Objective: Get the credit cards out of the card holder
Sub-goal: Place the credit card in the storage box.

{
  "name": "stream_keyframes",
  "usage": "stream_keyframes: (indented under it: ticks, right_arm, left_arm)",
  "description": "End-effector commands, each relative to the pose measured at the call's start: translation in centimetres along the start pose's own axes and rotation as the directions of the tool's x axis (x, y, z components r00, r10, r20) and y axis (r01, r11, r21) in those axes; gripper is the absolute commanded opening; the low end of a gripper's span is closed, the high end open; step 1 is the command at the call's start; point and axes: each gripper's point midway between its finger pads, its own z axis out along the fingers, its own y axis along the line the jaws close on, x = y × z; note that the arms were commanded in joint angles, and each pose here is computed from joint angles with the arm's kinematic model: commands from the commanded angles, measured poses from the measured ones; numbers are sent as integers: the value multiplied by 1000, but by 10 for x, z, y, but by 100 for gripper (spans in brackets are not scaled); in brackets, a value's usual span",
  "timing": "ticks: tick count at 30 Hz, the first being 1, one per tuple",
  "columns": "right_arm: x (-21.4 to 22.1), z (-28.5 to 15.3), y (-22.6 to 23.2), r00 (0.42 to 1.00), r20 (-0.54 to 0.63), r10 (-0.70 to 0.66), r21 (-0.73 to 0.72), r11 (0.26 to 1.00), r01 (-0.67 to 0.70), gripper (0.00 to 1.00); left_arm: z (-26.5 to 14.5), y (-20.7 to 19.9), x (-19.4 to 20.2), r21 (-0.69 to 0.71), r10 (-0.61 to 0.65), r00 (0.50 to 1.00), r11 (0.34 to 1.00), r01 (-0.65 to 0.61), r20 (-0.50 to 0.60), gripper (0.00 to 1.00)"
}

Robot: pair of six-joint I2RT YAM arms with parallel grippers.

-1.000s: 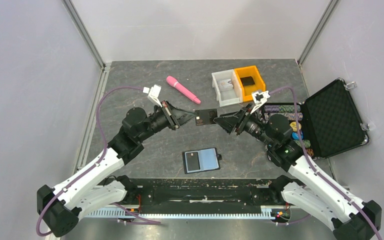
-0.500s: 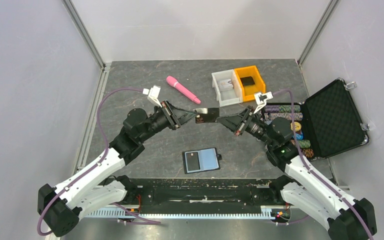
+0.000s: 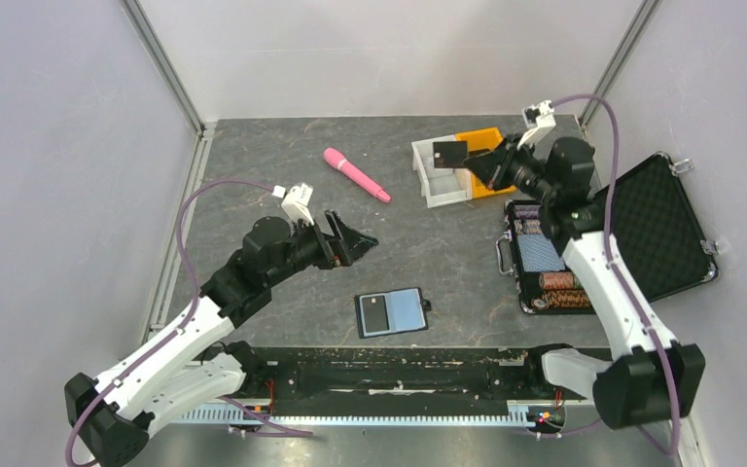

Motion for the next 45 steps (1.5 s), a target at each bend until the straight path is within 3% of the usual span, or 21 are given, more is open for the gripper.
stream_keyframes:
  ticks: [1, 7, 11, 20, 36, 45]
  right_arm:
    - [-4, -1, -66, 984, -143, -109, 170, 976, 133, 0]
    - [-12, 19, -140, 941, -325, -97, 305, 931, 201, 0]
    - [-31, 29, -185, 930, -361, -76, 385, 896, 223, 0]
    - [-15, 70, -257, 905, -426, -17, 426, 878, 217, 0]
    - [41, 106, -303, 889, -457, 30, 380, 910, 165, 0]
    - [32, 121, -309, 917, -400, -1, 372, 914, 163, 0]
  left_arm:
    - [-21, 29, -6, -174, 209, 977, 961, -214, -48, 100]
    - [-43, 49, -15, -273, 361, 928, 887, -373, -93, 100]
    - [-47, 69, -18, -343, 419, 901, 835, -430, -109, 100]
    - [-46, 71, -16, -347, 423, 896, 827, -443, -135, 100]
    - [-45, 69, -20, -344, 432, 895, 829, -441, -107, 100]
    - [-44, 70, -17, -339, 422, 899, 834, -435, -116, 100]
